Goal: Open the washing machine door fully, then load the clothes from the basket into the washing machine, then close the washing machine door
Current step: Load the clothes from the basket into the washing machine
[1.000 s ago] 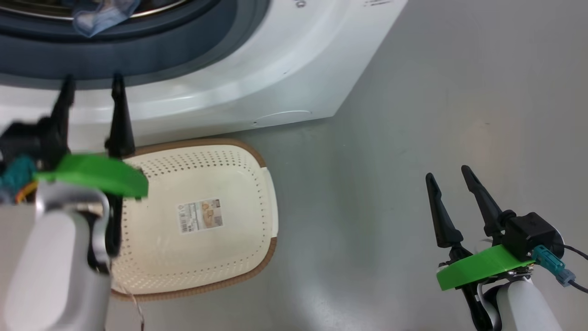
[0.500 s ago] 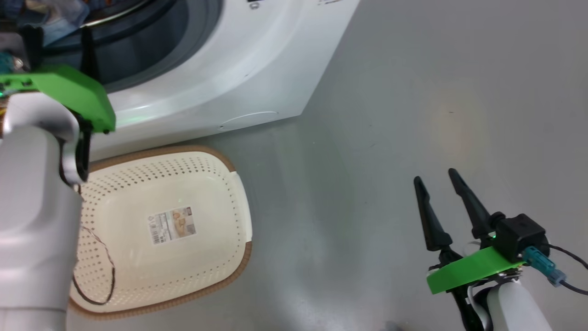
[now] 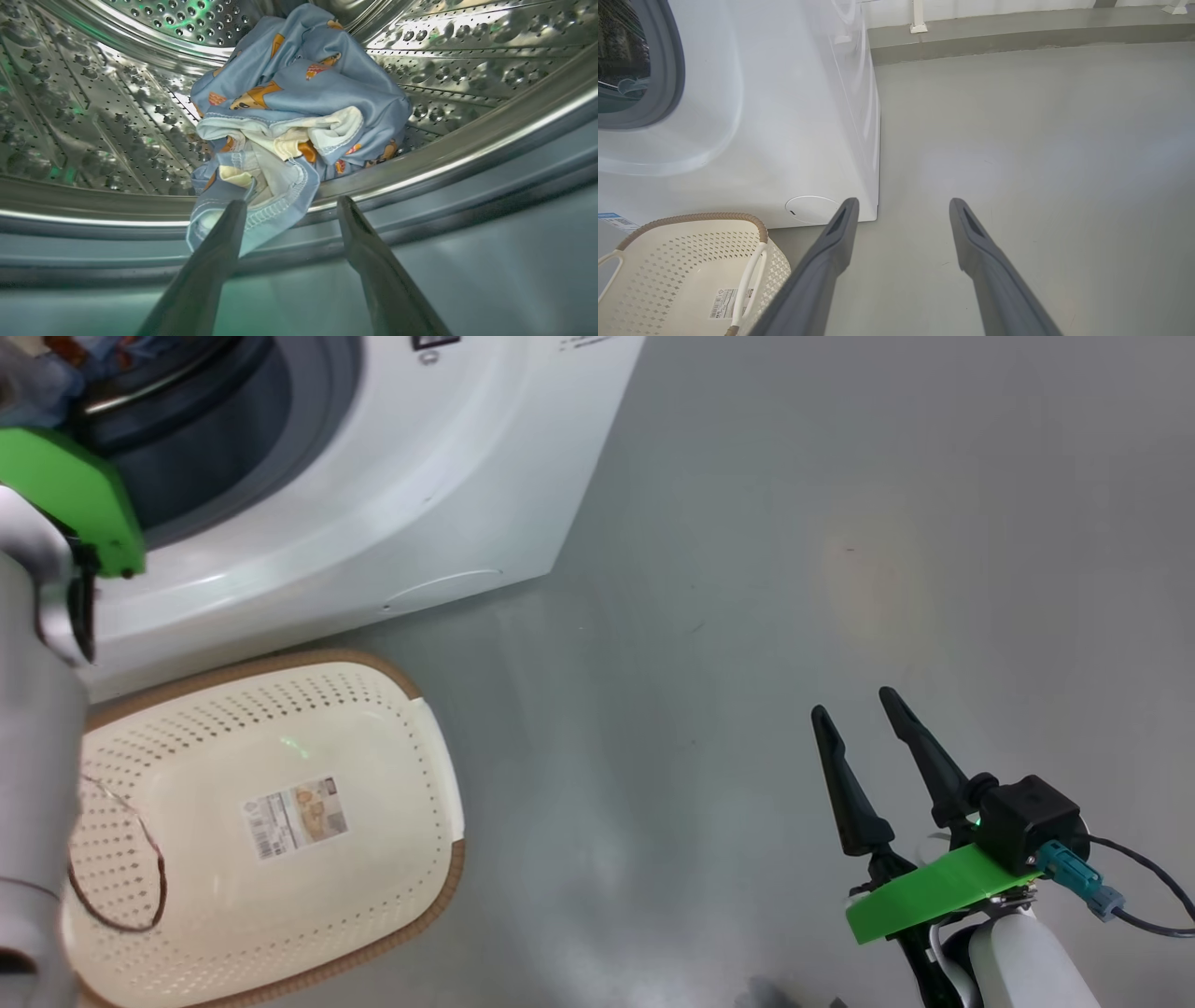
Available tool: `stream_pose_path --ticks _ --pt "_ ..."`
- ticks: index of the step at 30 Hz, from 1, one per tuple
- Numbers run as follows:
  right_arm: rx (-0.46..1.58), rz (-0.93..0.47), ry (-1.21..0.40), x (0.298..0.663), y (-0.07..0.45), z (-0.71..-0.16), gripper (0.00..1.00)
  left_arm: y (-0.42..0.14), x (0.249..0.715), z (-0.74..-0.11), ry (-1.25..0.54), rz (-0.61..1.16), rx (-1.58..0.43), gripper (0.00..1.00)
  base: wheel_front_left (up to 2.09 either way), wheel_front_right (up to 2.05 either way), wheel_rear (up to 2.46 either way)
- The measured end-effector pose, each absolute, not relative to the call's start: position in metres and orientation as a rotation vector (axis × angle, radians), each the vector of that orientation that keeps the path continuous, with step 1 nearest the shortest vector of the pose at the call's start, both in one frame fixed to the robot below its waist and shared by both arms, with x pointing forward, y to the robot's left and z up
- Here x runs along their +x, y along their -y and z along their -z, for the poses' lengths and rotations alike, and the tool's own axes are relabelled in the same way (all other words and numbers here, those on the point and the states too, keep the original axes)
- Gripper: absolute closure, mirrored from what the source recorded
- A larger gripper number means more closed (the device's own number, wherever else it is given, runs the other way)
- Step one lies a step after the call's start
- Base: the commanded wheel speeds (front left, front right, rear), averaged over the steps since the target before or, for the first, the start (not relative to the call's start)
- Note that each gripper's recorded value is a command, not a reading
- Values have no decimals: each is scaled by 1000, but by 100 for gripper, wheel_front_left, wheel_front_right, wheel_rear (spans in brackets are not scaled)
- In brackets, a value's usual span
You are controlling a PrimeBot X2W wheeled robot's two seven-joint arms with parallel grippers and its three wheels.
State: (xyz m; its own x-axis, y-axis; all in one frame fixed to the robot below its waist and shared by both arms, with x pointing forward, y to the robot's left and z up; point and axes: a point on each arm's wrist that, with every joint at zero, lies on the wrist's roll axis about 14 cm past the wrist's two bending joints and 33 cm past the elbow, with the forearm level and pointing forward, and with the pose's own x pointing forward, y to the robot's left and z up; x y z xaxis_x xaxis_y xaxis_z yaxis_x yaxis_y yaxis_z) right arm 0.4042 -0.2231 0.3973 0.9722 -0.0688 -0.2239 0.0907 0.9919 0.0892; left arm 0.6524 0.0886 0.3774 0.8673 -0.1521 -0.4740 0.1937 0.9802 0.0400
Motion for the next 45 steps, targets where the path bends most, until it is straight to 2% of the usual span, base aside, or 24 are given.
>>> stream_pose_path --ticks 39,42,43,44,45 --pt "79 160 -307 377 243 -378 0 -115 688 -352 -559 140 252 1 0 0 0" --pt "79 160 -305 377 243 -378 0 -115 687 -351 -565 142 257 25 0 0 0" --pt "78 161 -305 377 243 -379 0 -114 687 -351 -568 149 257 46 0 0 0" --pt "78 161 -305 377 243 -379 0 -114 686 -349 -576 151 257 56 0 0 0" --pt "78 161 -305 377 243 -378 0 -113 686 -349 -579 153 258 56 0 0 0"
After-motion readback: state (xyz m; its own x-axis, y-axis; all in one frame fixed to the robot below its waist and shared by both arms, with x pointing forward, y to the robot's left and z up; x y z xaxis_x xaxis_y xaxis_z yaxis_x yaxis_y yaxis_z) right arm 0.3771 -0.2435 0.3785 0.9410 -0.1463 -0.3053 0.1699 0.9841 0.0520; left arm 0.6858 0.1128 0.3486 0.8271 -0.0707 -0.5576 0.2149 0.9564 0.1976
